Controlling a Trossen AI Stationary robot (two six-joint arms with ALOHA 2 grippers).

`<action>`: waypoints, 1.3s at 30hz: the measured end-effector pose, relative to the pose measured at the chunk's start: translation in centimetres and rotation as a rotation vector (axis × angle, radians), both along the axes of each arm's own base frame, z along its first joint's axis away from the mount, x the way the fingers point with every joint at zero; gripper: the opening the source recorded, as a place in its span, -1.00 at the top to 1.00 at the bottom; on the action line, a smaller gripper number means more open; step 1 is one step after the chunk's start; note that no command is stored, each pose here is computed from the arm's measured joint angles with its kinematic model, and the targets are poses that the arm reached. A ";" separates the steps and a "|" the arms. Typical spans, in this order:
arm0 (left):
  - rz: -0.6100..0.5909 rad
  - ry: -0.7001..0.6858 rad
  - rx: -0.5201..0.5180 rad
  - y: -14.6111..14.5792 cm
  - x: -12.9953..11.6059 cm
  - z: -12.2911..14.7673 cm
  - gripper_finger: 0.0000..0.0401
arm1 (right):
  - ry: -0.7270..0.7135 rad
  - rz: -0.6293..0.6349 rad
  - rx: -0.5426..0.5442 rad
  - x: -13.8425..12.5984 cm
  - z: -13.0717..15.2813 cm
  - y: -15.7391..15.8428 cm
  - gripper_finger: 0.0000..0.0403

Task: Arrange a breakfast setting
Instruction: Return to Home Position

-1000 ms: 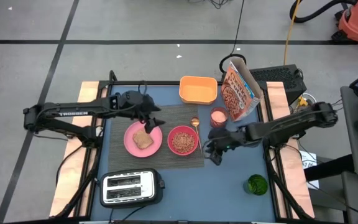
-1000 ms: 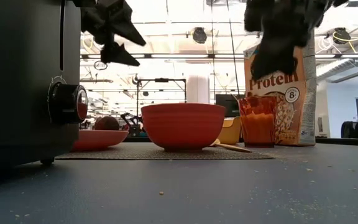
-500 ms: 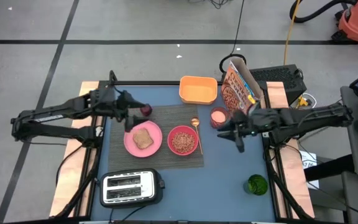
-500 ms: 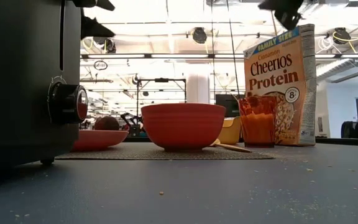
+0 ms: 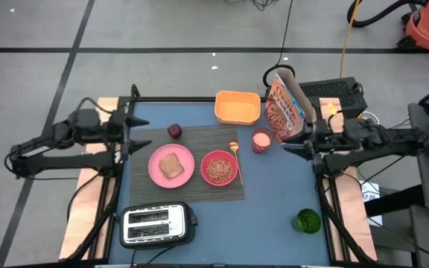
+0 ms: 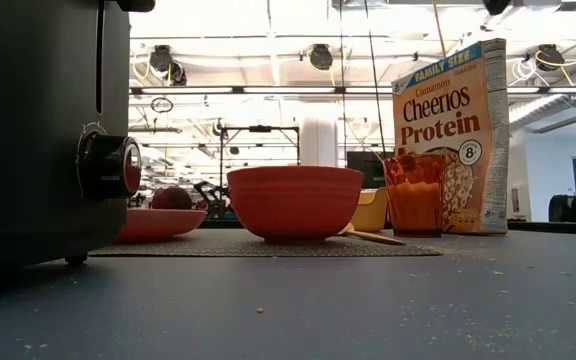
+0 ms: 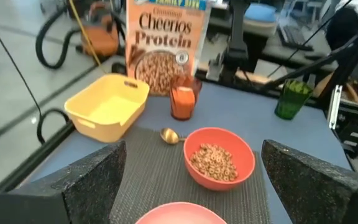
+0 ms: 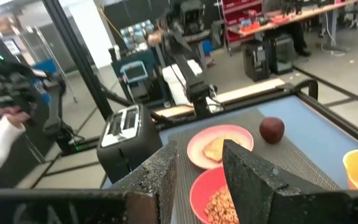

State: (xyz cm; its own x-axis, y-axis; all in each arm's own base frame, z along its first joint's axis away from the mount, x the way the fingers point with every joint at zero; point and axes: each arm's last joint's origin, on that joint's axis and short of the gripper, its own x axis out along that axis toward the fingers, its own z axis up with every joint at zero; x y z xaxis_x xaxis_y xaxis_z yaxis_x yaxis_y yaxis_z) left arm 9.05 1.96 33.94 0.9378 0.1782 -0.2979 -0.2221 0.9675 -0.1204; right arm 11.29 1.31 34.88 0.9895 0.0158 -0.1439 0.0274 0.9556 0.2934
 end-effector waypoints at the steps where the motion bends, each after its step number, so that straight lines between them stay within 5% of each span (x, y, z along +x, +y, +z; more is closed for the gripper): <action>1: -0.002 -0.014 0.006 -0.1 -0.4 -0.3 -0.89 | -0.011 0.000 0.002 -0.3 0.1 0.0 0.40; 17: -0.018 -0.258 0.015 -0.6 -2.0 -10.3 -0.89 | -0.066 -0.001 0.009 -1.7 0.6 -0.2 0.40; 39: -0.062 -0.423 0.069 -0.3 0.5 -16.1 -0.89 | -0.068 0.009 -0.085 -1.7 0.6 -0.3 0.40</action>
State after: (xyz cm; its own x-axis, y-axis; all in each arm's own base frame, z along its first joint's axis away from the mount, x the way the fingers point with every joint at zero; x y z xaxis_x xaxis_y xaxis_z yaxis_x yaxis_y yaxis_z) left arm 9.53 1.62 17.80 0.9844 0.1235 0.1255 -0.1081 0.9865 -0.1229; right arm 9.64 1.06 35.46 0.9969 0.0155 -0.0775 0.0013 0.9772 0.2123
